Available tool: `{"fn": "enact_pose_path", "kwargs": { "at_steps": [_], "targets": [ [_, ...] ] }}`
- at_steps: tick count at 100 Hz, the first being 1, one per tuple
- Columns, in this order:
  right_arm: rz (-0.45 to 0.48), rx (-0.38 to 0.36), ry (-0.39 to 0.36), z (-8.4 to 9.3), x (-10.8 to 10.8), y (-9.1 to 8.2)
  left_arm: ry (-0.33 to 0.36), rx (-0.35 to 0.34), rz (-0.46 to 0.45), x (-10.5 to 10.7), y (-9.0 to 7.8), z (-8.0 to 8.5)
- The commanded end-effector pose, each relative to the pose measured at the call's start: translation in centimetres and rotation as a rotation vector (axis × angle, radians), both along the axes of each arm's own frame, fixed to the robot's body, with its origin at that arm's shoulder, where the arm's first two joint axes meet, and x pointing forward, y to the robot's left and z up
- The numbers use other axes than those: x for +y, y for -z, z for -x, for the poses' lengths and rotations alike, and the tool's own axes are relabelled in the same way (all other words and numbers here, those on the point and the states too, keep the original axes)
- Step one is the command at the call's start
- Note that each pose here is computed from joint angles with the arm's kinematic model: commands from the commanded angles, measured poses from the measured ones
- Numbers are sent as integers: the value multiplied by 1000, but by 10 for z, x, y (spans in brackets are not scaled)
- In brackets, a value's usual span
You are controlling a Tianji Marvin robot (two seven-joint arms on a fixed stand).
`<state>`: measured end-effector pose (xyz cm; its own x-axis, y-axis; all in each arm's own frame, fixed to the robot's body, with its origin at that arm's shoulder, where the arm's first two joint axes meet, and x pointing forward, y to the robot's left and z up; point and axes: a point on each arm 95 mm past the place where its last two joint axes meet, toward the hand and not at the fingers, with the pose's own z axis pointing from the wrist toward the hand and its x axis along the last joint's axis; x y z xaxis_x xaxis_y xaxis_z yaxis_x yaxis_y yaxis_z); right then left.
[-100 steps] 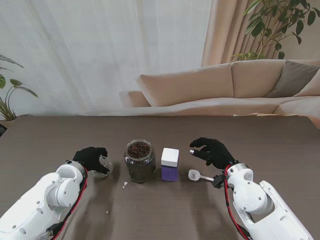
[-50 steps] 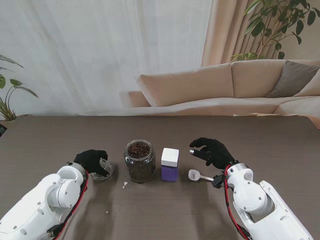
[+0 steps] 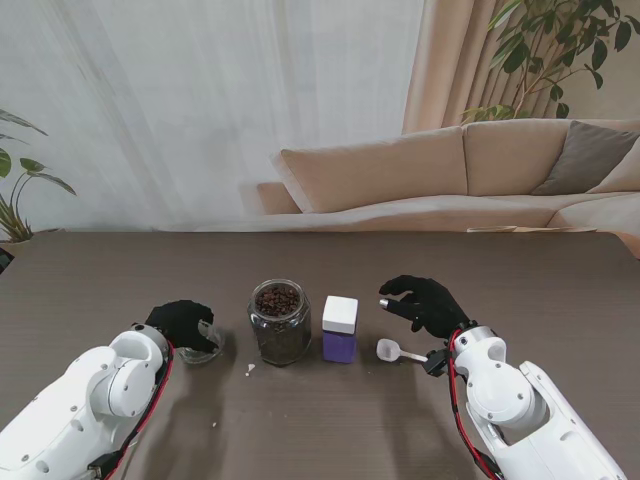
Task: Portion coffee beans from the glass jar into the coffee jar
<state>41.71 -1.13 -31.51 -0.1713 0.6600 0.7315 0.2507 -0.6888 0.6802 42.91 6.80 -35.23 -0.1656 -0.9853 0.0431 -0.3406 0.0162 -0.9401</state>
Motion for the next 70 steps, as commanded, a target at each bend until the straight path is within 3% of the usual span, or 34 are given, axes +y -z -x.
{"fn": "enact_pose_path", "kwargs": {
  "at_steps": [1,31,70],
  "targets": [
    [-1,16,-13,2,3,3,12,23,-17,1,1,2],
    [-1,20,-16,2,4,3,40,18,-44,1,-2,4],
    [-2,24,-17,2,3,3,62,-46,-32,-2,-20,4]
  ]
}}
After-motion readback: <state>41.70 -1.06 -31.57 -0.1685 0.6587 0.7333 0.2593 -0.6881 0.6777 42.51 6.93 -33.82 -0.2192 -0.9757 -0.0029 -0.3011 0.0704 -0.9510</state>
